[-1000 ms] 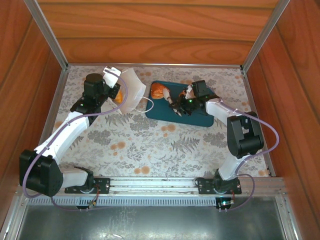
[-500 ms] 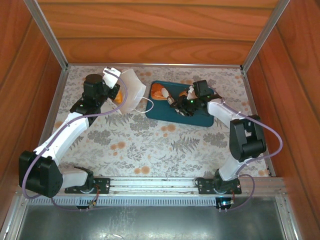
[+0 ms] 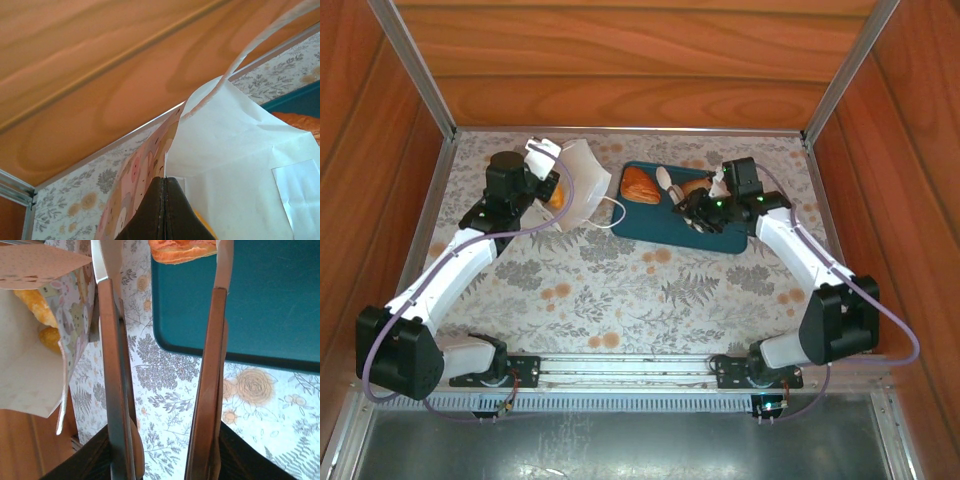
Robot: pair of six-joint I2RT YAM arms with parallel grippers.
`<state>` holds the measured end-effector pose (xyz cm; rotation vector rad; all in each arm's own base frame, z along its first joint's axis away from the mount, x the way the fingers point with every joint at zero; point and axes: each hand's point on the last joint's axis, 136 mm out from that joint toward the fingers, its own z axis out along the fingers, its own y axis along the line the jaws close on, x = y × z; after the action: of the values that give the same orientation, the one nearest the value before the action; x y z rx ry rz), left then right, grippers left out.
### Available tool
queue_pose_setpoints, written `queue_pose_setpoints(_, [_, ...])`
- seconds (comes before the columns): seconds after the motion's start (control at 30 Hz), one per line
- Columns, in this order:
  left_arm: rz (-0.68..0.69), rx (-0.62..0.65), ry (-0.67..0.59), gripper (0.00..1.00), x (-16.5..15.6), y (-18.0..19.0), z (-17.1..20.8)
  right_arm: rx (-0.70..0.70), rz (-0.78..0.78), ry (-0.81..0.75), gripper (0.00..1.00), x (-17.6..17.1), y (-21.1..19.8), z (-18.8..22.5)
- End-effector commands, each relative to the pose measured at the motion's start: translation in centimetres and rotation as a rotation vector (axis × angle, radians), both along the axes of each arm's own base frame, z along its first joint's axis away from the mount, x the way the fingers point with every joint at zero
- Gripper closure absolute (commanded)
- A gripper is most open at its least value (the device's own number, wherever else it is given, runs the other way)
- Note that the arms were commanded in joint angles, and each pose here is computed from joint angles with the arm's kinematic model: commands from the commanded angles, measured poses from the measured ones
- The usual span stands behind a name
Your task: Take the fake bread out of the paper bag
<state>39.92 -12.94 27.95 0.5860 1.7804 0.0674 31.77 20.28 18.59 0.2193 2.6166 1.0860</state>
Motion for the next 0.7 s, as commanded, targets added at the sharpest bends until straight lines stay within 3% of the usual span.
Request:
queue_pose_setpoints(0.0, [-0.03,0.006,-0.035,1.0,-0.7,-0.3,0.8,0.041,0.067,-0.048,0.56,-1.5,0.5,2.1])
queue_pose_setpoints(0.37, [-0.083,0.032,-0.035,1.0,-1.2,-0.9,0.4,0.226,0.388,-0.235,0.57,-5.6,6.7,11.0])
queue_pose_setpoints(0.67, [-0.107,0.051,-0.041,1.0,-1.3,-1.2,0.3,0.122,0.588,-0.264,0.57,-8.1,10.2,9.9])
